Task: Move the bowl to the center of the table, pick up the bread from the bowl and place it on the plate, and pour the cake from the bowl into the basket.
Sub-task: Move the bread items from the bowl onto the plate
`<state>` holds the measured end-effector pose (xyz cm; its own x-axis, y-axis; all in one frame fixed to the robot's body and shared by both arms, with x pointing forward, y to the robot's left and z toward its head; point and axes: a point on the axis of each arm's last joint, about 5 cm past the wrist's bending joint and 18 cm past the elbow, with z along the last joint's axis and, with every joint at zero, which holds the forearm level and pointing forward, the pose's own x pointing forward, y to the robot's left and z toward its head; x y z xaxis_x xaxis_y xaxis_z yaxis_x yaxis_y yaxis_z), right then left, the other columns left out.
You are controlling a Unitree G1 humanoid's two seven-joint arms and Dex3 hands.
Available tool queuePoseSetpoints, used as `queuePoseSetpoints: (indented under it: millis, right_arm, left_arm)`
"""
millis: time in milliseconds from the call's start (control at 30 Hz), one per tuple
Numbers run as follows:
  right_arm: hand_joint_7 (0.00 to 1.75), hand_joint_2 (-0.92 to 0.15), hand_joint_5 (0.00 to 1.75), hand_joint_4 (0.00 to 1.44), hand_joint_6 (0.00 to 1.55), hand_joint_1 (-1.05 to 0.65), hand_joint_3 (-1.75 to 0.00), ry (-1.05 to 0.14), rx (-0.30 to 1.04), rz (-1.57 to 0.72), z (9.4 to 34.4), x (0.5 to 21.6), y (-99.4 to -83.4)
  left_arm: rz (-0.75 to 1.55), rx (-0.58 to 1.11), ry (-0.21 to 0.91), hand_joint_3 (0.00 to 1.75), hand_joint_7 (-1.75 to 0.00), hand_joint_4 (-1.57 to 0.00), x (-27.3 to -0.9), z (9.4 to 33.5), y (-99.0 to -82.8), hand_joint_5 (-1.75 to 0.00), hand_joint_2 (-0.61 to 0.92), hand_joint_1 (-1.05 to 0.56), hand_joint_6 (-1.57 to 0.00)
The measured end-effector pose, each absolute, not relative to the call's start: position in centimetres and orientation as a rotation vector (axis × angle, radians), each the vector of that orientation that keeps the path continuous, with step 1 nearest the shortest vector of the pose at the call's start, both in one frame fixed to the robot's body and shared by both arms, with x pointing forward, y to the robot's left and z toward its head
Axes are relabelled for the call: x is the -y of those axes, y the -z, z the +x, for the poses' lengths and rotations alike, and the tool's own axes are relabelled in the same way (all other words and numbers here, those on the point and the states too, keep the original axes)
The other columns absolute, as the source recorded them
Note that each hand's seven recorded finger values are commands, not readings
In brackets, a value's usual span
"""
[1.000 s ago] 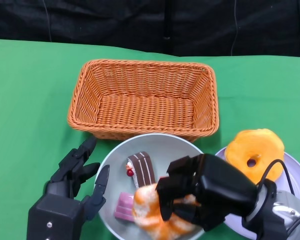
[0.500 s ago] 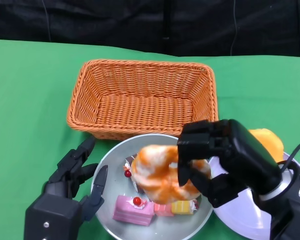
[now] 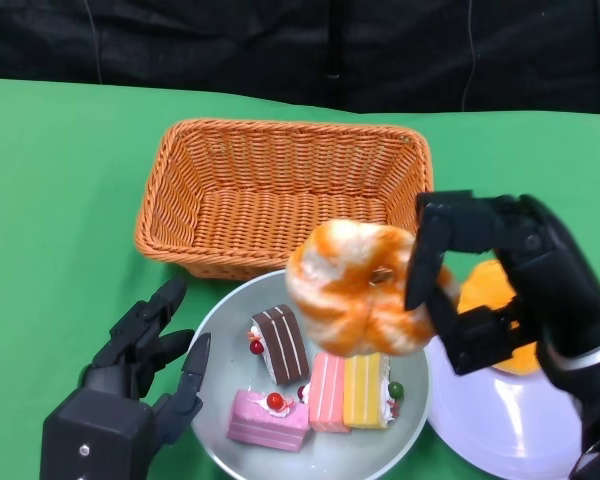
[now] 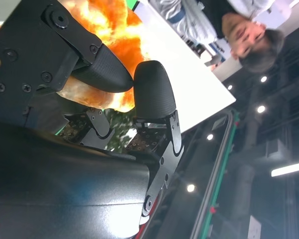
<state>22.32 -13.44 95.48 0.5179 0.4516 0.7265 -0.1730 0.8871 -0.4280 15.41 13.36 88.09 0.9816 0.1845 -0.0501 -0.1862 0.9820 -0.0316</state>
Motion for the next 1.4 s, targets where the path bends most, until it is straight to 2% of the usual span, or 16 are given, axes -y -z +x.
queuePoseSetpoints:
  millis: [300, 600, 900, 1067, 1200, 1400]
  right_arm:
    - [1.61, -0.15, 1.75, 1.07, 0.92, -0.05, -1.75, -0.246, 0.914, -0.403, 22.8, 16.8, -96.1]
    - [1.64, -0.11, 1.75, 1.08, 0.91, 0.07, -1.75, -0.184, 0.784, -0.521, 21.8, 19.4, -95.7]
    - [1.6, -0.06, 1.75, 1.04, 0.89, 0.14, -1.75, -0.214, 0.607, -0.632, 20.2, 20.4, -93.9]
    - [1.57, -0.1, 1.75, 0.98, 0.87, 0.15, -1.68, -0.257, 0.518, -0.697, 19.8, 20.6, -93.3]
    - [1.56, -0.13, 1.75, 0.96, 0.86, 0.16, -1.6, -0.335, 0.447, -0.762, 19.7, 20.5, -92.8]
    - [1.33, -0.19, 1.62, 0.98, 0.93, 0.12, -1.5, -0.405, 0.359, -0.849, 19.8, 20.6, -92.6]
  left_arm:
    - [-0.037, -0.05, -0.184, 0.52, -0.02, -0.18, -13.5, 15.4, -88.1, -0.95, 0.92, -0.51, -0.53]
    - [-0.041, -0.046, -0.182, 0.52, -0.02, -0.18, -13.5, 15.5, -88.2, -0.96, 0.92, -0.52, -0.52]
    - [-0.04, -0.045, -0.182, 0.52, -0.02, -0.18, -13.6, 15.6, -88.2, -0.95, 0.92, -0.52, -0.52]
    - [-0.036, -0.045, -0.181, 0.52, -0.02, -0.18, -13.6, 15.6, -88.2, -0.95, 0.92, -0.51, -0.52]
    - [-0.029, -0.045, -0.178, 0.52, -0.02, -0.18, -13.8, 15.6, -88.1, -0.96, 0.92, -0.51, -0.53]
    - [-0.026, -0.046, -0.177, 0.52, -0.02, -0.18, -13.9, 15.5, -88.1, -0.96, 0.92, -0.52, -0.53]
